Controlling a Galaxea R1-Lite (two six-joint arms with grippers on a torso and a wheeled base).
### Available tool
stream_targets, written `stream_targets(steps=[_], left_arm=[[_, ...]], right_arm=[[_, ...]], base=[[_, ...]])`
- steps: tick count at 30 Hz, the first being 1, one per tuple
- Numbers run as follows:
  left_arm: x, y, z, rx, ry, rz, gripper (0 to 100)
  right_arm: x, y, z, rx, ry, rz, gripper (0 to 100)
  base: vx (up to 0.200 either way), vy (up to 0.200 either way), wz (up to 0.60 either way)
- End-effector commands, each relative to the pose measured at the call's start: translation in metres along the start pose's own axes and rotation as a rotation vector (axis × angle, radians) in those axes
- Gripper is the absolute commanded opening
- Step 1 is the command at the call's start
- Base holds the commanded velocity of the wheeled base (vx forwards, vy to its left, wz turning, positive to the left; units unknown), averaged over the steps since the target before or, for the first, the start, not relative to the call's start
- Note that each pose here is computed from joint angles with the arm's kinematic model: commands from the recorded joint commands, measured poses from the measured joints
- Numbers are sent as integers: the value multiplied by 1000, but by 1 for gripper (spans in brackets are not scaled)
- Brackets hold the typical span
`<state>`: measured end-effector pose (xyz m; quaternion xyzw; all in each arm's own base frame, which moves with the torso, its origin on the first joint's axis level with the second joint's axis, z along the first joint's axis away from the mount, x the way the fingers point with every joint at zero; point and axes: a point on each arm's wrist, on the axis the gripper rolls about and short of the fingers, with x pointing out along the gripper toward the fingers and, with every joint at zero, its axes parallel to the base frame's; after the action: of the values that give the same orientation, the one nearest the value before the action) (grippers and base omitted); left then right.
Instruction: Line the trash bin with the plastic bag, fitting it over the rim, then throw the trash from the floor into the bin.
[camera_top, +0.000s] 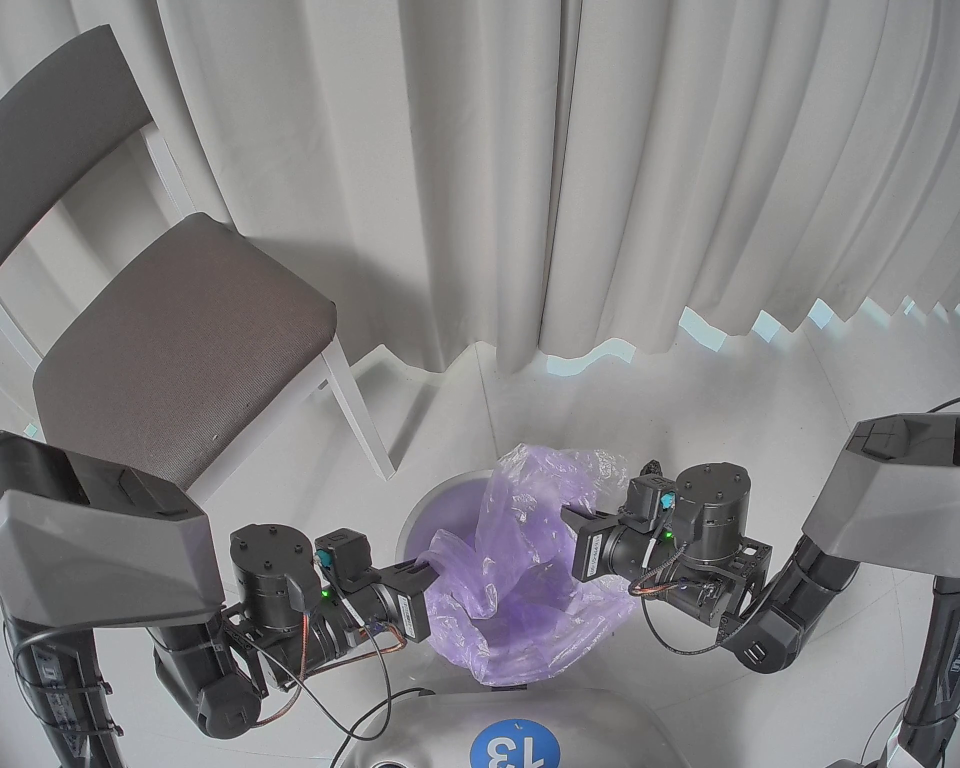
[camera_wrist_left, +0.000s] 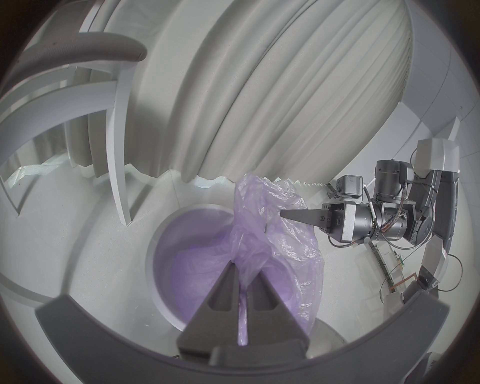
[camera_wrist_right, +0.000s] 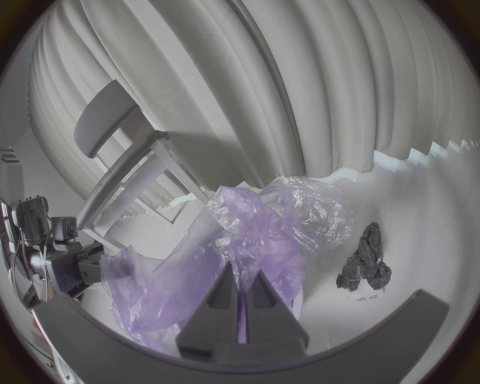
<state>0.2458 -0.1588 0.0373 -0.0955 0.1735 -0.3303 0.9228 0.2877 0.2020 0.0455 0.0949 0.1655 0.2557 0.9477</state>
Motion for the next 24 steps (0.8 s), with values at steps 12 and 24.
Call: stream_targets(steps=[12, 24], left_arm=[[-43, 27, 30, 148, 104, 142, 0], [-65, 22, 42, 170, 185, 166, 0]], right_arm=[[-28, -57, 13, -187, 92, -180, 0], [-58, -80, 4, -390, 192, -246, 0]], base=[[0, 0, 0], [0, 0, 0]])
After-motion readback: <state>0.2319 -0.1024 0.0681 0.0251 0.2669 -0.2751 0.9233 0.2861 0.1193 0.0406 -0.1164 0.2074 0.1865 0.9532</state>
